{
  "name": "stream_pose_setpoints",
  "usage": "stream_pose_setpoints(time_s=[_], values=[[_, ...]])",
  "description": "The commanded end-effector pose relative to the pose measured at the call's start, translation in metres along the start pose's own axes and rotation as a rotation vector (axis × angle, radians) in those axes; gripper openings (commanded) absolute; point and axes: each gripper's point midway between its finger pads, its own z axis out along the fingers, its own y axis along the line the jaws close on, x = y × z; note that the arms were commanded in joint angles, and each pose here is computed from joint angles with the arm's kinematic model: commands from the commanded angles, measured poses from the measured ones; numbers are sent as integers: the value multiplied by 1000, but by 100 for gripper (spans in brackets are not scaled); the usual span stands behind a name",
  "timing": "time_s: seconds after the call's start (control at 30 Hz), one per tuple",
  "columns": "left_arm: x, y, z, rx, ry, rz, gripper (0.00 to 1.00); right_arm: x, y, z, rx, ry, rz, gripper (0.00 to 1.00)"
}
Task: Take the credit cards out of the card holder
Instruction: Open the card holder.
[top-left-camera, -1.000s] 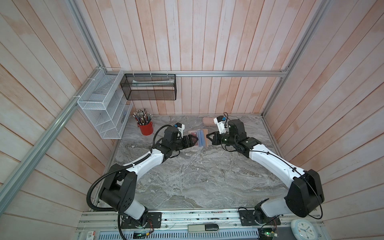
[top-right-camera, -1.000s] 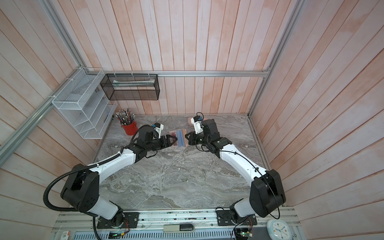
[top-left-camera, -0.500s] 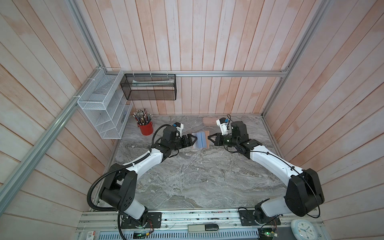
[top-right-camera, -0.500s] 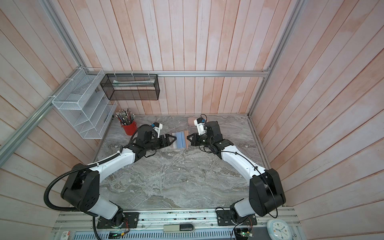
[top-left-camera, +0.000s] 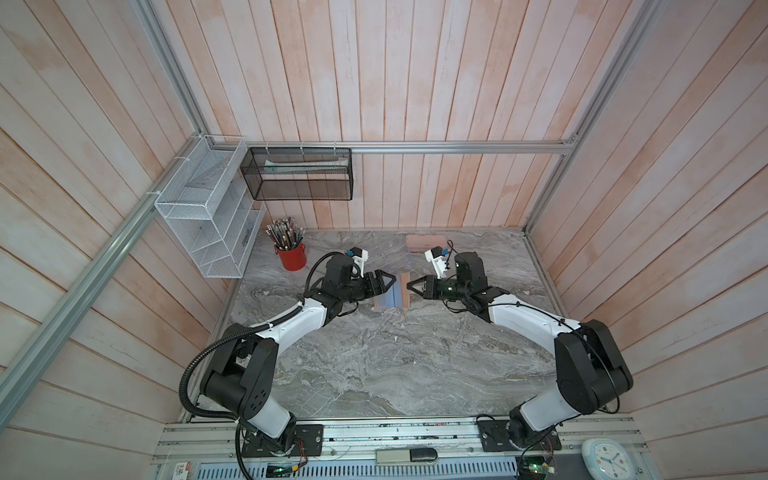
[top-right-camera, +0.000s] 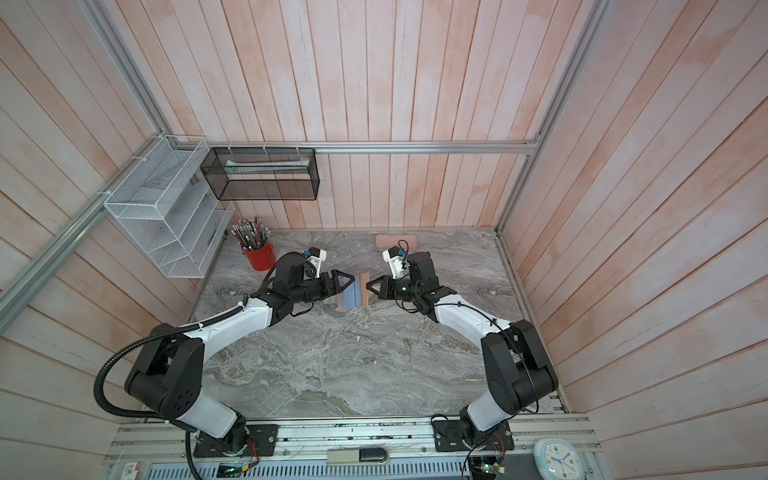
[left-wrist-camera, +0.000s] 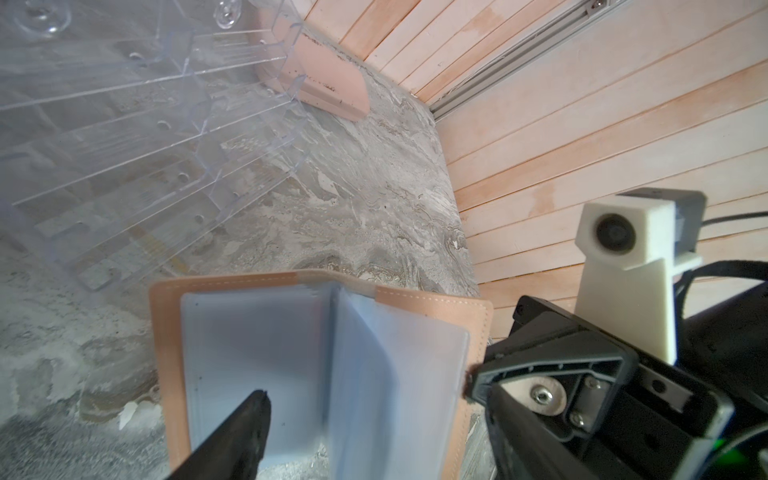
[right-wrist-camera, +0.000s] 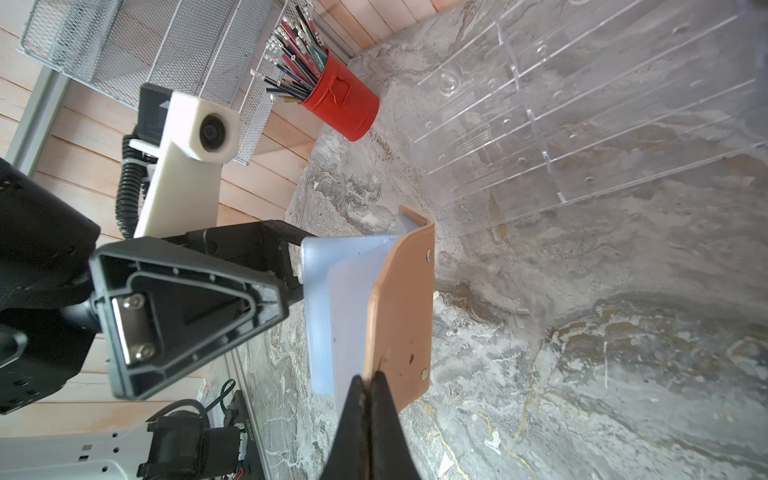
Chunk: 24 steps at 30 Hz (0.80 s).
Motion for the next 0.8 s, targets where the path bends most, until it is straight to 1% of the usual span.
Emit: stream_pose_setpoints(time_s=[0.0, 0.2, 0.33, 0.4, 0.6, 0.77], values=[[-3, 6, -11, 5, -19, -37, 85, -4, 6, 2, -63, -14, -2, 0], [5, 13, -11, 39, 5, -100, 88, 1, 4, 3, -94, -3, 21, 0], [-1, 12, -15, 68, -15, -114, 94, -1, 11, -6, -145, -17, 34, 0], [-5, 11, -16, 82, -18, -115, 99, -3, 16, -12, -163, -26, 29, 0], [-14, 13, -15, 136, -24, -155, 100, -8, 35, -23, -208, -45, -13, 0], [-23, 27, -20, 149, -29, -186, 100, -13, 51, -35, -245, -61, -47, 0]])
